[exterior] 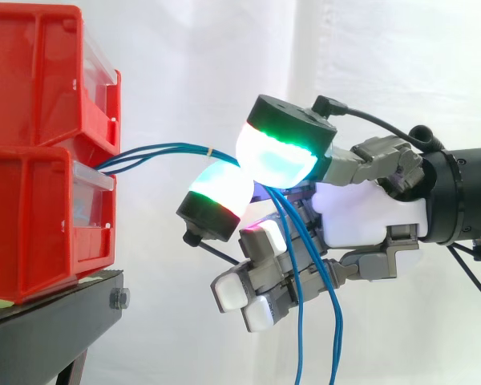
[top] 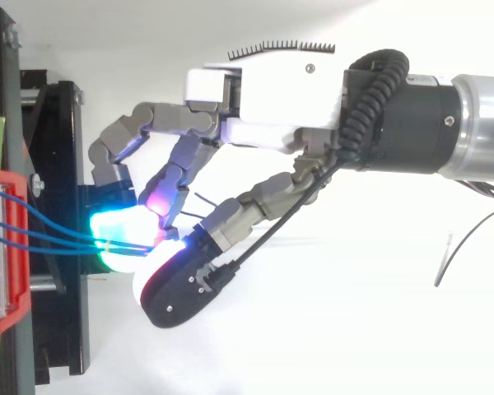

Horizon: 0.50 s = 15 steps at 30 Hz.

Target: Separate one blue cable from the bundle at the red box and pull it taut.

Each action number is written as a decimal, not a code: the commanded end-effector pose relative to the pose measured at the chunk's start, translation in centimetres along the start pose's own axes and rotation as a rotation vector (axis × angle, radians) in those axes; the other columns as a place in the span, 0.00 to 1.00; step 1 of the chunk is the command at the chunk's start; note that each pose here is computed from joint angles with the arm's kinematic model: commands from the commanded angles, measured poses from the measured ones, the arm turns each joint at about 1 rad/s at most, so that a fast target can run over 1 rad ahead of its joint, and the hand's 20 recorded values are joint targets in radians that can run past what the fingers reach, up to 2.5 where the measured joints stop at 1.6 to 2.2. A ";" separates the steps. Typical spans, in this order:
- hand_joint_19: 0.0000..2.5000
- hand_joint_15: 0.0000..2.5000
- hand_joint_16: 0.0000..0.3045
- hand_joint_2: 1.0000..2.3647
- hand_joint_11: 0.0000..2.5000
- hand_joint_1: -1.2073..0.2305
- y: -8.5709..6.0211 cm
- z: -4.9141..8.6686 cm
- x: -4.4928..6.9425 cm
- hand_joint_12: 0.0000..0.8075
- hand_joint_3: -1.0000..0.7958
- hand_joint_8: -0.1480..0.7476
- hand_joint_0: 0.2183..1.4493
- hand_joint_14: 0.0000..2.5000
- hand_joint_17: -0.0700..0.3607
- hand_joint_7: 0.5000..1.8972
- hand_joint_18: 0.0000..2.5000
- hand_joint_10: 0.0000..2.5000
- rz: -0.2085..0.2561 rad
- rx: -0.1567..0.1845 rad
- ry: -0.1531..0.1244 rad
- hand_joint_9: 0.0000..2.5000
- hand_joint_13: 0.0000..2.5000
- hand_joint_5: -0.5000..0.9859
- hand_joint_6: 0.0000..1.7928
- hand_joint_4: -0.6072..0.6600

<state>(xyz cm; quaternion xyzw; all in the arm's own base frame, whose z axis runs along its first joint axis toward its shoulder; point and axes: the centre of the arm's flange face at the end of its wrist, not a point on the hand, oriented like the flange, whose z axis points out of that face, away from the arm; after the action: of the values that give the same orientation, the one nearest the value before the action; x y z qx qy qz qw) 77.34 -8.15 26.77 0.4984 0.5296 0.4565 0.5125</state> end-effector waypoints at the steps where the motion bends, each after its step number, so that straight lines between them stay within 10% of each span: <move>1: 0.22 0.18 0.10 0.00 0.30 0.39 0.0 0.0 0.0 0.39 0.28 0.54 0.30 0.01 0.32 0.49 0.26 0.01 0.002 0.003 0.001 0.45 0.35 0.26 0.43 0.52; 10: 0.22 0.19 0.12 0.00 0.30 0.32 0.0 0.0 0.0 0.45 0.28 0.56 0.21 0.01 0.36 0.50 0.25 0.01 0.003 0.003 0.003 0.43 0.34 0.27 0.40 0.53; 15: 0.23 0.19 0.10 0.01 0.30 0.31 0.1 0.0 0.0 0.40 0.38 0.54 0.32 0.01 0.33 0.52 0.23 0.01 0.003 0.000 0.003 0.43 0.33 0.27 0.41 0.45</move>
<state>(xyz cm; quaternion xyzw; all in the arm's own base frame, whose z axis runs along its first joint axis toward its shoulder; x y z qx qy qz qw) 77.31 -8.13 26.77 0.4991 0.5301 0.4574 0.5106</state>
